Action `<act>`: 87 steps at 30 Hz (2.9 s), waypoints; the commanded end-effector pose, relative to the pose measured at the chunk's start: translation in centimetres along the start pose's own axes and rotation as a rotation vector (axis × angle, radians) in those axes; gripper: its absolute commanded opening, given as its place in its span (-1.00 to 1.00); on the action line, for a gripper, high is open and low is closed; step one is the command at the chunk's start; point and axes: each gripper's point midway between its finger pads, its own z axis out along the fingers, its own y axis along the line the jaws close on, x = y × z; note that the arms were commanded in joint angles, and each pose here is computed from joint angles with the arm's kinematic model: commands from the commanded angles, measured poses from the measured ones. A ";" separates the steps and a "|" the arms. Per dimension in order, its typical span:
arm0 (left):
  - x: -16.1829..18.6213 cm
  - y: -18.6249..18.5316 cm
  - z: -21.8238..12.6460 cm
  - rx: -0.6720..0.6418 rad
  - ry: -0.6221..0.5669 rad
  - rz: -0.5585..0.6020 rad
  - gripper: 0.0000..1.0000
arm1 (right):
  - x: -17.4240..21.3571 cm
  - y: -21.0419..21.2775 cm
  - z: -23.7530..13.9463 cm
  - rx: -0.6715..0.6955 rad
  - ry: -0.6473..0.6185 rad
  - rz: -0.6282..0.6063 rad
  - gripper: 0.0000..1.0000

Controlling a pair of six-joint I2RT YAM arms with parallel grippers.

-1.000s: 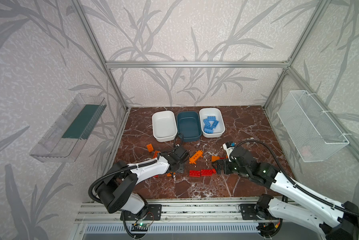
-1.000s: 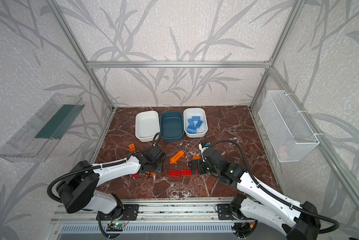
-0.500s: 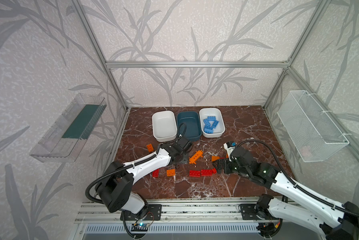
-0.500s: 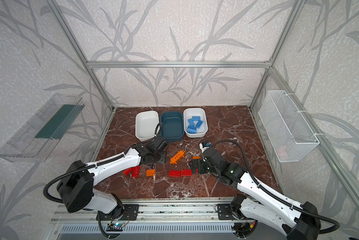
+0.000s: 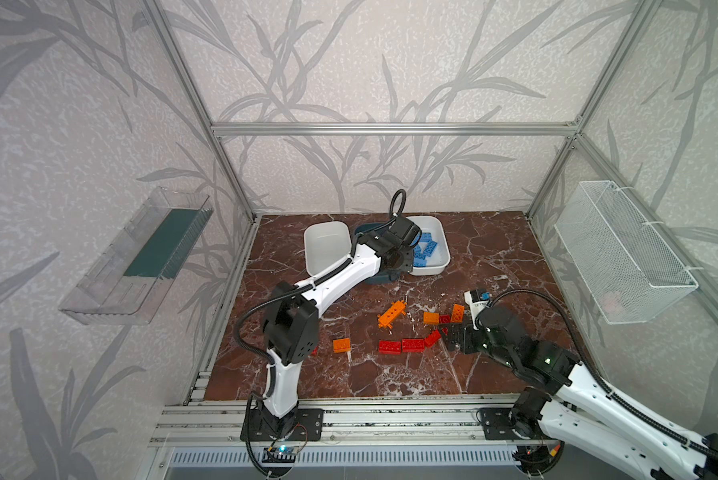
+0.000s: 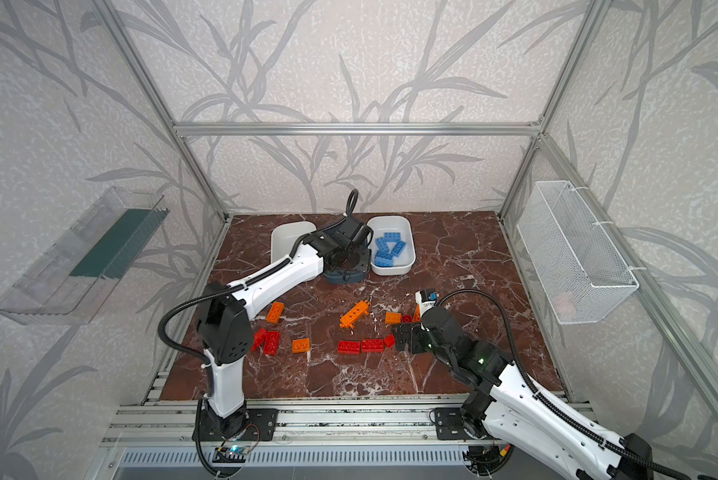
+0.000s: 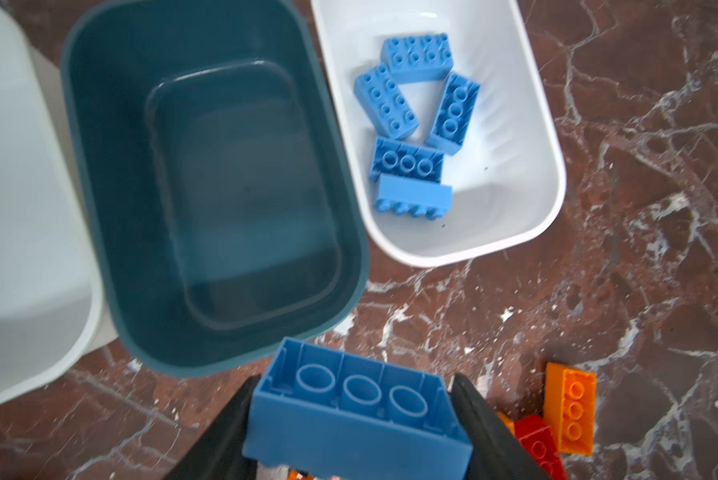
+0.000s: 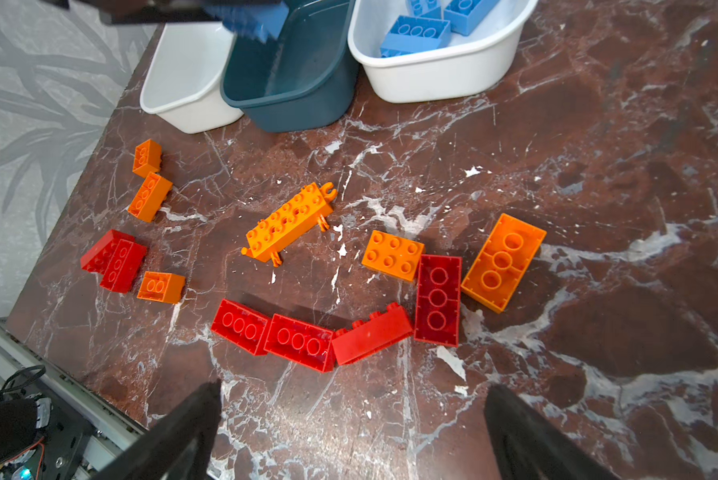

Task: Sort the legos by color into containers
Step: 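Carry the blue brick into the white tub and open the left gripper, then lower the left gripper onto a small orange brick and grasp it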

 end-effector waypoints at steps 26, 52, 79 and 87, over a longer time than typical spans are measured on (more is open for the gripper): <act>-10.0 -6.2 8.9 0.258 -0.179 -0.068 0.77 | -0.5 -3.6 2.5 0.008 0.056 0.151 0.98; 12.7 19.1 -9.8 -0.319 -0.218 -0.323 0.93 | 2.4 9.5 2.2 -0.164 0.185 -0.193 0.98; 15.4 30.6 -3.2 -0.435 -0.006 -0.617 0.98 | -1.0 13.6 7.1 -0.176 0.214 -0.288 0.98; 16.0 31.8 -0.7 -0.445 0.051 -0.640 0.90 | -1.5 12.4 8.1 -0.187 0.218 -0.243 0.98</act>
